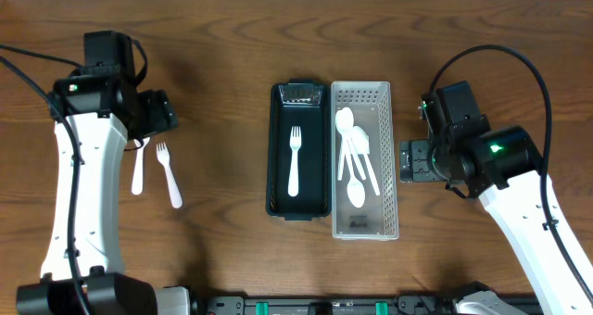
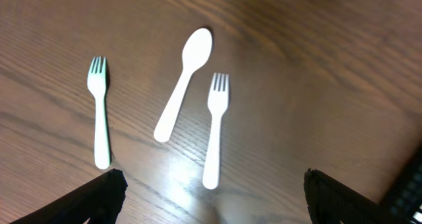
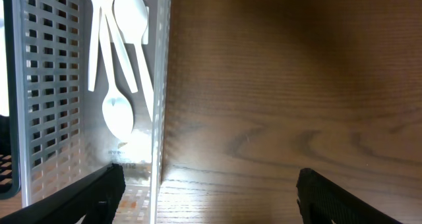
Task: Pack container
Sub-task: 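Move left gripper back over the remaining forks and spoon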
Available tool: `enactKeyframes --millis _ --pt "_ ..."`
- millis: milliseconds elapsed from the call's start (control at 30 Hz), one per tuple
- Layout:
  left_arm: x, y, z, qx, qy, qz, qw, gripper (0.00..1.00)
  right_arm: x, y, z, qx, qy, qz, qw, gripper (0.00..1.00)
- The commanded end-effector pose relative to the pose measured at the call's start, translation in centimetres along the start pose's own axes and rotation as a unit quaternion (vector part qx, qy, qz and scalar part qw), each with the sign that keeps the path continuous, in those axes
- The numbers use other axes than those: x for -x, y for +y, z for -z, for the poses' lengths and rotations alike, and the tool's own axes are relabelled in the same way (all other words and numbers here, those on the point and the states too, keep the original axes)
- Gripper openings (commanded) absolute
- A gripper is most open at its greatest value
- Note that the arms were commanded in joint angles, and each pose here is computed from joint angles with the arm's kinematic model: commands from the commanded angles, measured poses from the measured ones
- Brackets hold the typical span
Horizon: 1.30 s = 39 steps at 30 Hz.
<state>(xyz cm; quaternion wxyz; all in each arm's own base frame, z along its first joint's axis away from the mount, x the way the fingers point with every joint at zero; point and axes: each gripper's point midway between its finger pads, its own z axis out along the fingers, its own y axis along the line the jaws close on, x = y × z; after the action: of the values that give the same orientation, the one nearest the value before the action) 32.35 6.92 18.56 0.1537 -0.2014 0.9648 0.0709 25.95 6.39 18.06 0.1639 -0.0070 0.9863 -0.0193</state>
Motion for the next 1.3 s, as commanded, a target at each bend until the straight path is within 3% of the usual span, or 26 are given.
enactKeyframes --millis 0,233,500,667,1267 --pt "-0.8 0.5 -2.1 0.011 0.032 -0.031 0.999 0.89 -0.1 -0.6 -0.1 -0.008 0.002 0.0 1.0 0.88" --pt "-2.0 -1.6 -6.6 -0.026 0.096 -0.041 0.994 0.89 -0.1 -0.6 -0.1 -0.008 0.002 0.01 1.0 0.9" --pt "-2.8 -1.6 -12.2 -0.015 0.154 -0.037 0.987 0.89 -0.3 -0.6 -0.1 -0.009 0.006 0.01 1.0 0.89" --pt "-3.9 -2.1 -14.6 -0.053 0.195 -0.035 0.979 0.89 -0.4 -0.7 -0.1 -0.009 0.007 0.01 1.0 0.9" --pt "-5.0 -2.3 -18.5 -0.061 0.215 -0.033 0.974 0.89 -0.5 -0.7 -0.1 -0.011 0.011 0.011 1.0 0.9"
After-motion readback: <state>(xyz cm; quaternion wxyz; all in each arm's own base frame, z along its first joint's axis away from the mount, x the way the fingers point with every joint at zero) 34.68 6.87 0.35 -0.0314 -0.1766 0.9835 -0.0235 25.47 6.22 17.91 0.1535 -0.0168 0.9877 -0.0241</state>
